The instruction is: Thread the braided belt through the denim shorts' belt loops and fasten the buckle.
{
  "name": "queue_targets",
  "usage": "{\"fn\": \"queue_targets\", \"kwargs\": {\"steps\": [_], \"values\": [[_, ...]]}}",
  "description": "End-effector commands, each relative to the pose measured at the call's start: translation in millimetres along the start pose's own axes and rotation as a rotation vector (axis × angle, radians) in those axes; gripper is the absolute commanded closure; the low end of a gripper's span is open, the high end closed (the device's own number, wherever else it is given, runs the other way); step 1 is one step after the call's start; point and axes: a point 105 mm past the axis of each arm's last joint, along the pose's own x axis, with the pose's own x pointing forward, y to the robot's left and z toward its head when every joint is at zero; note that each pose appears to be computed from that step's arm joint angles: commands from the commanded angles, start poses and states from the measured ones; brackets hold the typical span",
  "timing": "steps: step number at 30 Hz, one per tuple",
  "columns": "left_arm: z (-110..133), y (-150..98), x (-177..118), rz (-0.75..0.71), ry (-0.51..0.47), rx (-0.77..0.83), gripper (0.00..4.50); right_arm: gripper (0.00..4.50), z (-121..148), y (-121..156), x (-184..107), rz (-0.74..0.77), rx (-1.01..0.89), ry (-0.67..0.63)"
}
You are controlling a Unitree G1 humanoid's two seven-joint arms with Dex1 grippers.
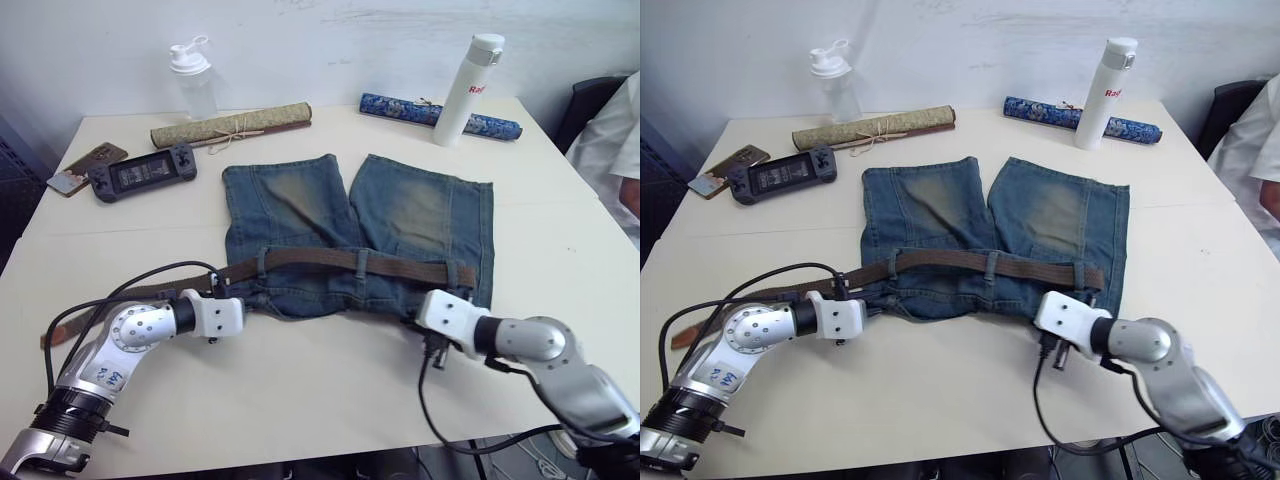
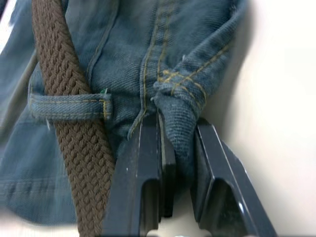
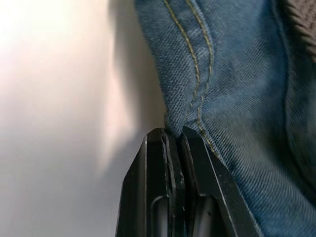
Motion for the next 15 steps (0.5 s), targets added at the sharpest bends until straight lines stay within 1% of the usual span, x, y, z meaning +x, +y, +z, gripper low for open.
{"fn": "queue_targets", "kwargs": {"steps": [1, 2, 5, 7, 11, 15], "values": [[-14, -2, -9, -0.002, 0.024, -0.046, 3.85, 4.50, 6, 12, 9, 0.010, 0.005, 0.005], [-15, -3, -9, -0.009, 0.018, -0.055, 3.85, 4.50, 5, 13, 10, 0.007, 0.004, 0.013], [-11, -16, -12, -0.038, -0.010, -0.076, 3.85, 4.50, -10, 15, 5, -0.010, -0.023, 0.073], [-12, -22, -13, -0.057, -0.007, -0.076, 3.85, 4.50, -19, 12, 0, -0.025, -0.040, 0.109], [-18, -28, -16, -0.085, 0.018, -0.049, 3.85, 4.50, -26, 8, -8, -0.037, -0.057, 0.135], [-18, -33, -15, -0.115, 0.016, -0.041, 3.85, 4.50, -30, 6, -11, -0.038, -0.104, 0.156]]}}
